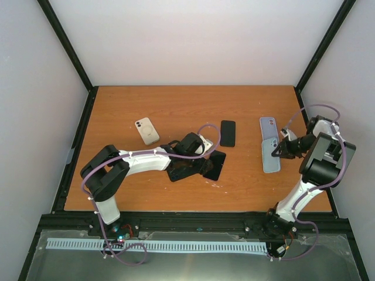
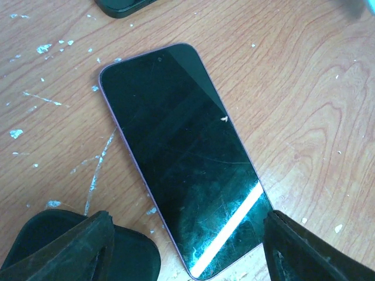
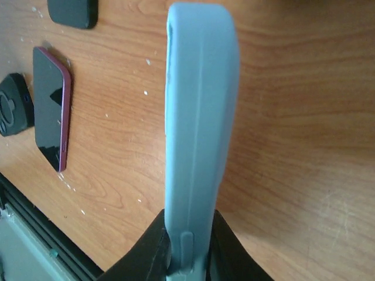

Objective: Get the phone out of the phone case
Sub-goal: Place the phone case at the center of the board.

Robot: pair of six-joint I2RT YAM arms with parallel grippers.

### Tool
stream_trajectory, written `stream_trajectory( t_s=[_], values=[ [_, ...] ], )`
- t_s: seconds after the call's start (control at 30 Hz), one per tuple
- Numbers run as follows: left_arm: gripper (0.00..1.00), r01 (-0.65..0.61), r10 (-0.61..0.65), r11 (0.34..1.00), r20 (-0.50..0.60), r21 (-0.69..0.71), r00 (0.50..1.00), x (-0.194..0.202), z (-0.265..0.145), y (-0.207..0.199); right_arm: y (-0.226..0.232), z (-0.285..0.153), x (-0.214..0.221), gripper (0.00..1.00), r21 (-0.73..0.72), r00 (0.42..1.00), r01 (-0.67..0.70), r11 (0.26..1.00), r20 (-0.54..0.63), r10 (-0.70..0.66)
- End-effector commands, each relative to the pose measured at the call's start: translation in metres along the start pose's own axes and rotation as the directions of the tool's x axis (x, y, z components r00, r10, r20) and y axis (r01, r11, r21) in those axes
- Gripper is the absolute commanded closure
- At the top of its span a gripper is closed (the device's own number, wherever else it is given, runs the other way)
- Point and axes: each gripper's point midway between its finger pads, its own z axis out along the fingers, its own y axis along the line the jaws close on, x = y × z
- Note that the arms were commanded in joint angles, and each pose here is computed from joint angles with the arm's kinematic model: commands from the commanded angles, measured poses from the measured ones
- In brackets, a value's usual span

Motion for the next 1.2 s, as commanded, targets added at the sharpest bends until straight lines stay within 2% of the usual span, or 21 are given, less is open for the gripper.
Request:
stream_trajectory(
  t_s=[0.0, 0.13, 0.3, 0.47, 0.6, 0.73, 0.83, 1.0, 1.17],
  values=[
    [0.30, -0.053, 0.051, 0.998, 0.053, 0.026, 0.997, -0.014, -0.008, -0.008, -0.003, 0.003, 0.018, 0.84, -0.010, 0.994, 0.010, 1.000, -0.106, -0.011],
    [0.30, -0.039, 0.038, 0.999, 0.044, 0.020, 0.998, -0.012, -0.006, -0.005, -0.011, 0.005, 0.023, 0.85, -0.056, 0.983, -0.021, 0.998, -0.184, 0.010],
    [0.30, -0.031, 0.030, 0.999, 0.033, 0.012, 0.999, -0.009, -0.002, -0.002, -0.034, 0.008, 0.018, 0.83, -0.063, 0.976, -0.080, 0.995, -0.206, 0.066],
    [0.30, -0.026, 0.027, 1.000, 0.022, -0.015, 0.999, -0.008, -0.001, 0.003, -0.041, 0.015, 0.014, 0.83, -0.123, 0.976, -0.147, 0.981, -0.181, 0.124],
    [0.29, -0.014, 0.015, 0.999, 0.012, -0.029, 1.000, -0.005, 0.001, 0.008, -0.044, 0.016, 0.012, 0.64, -0.123, 0.978, -0.162, 0.979, -0.153, 0.142],
    [0.22, 0.006, -0.005, 0.999, 0.023, -0.041, 1.000, -0.008, 0.001, 0.010, -0.059, -0.001, 0.005, 0.38, -0.011, 0.986, -0.160, 0.987, -0.053, 0.159],
    [0.17, -0.004, 0.005, 1.000, 0.036, -0.018, 0.999, -0.014, -0.003, 0.004, -0.064, -0.020, 0.001, 0.30, 0.073, 0.990, -0.140, 0.987, 0.024, 0.139],
    [0.19, -0.095, 0.094, 0.995, 0.025, 0.041, 0.995, -0.008, -0.011, -0.008, -0.052, -0.040, -0.002, 0.27, 0.164, 0.988, -0.081, 0.983, 0.140, 0.058],
    [0.20, -0.296, 0.299, 0.953, -0.048, 0.073, 0.953, 0.036, -0.021, -0.016, -0.001, -0.049, -0.016, 0.29, 0.160, 0.955, 0.073, 0.984, 0.274, -0.115]
  ],
)
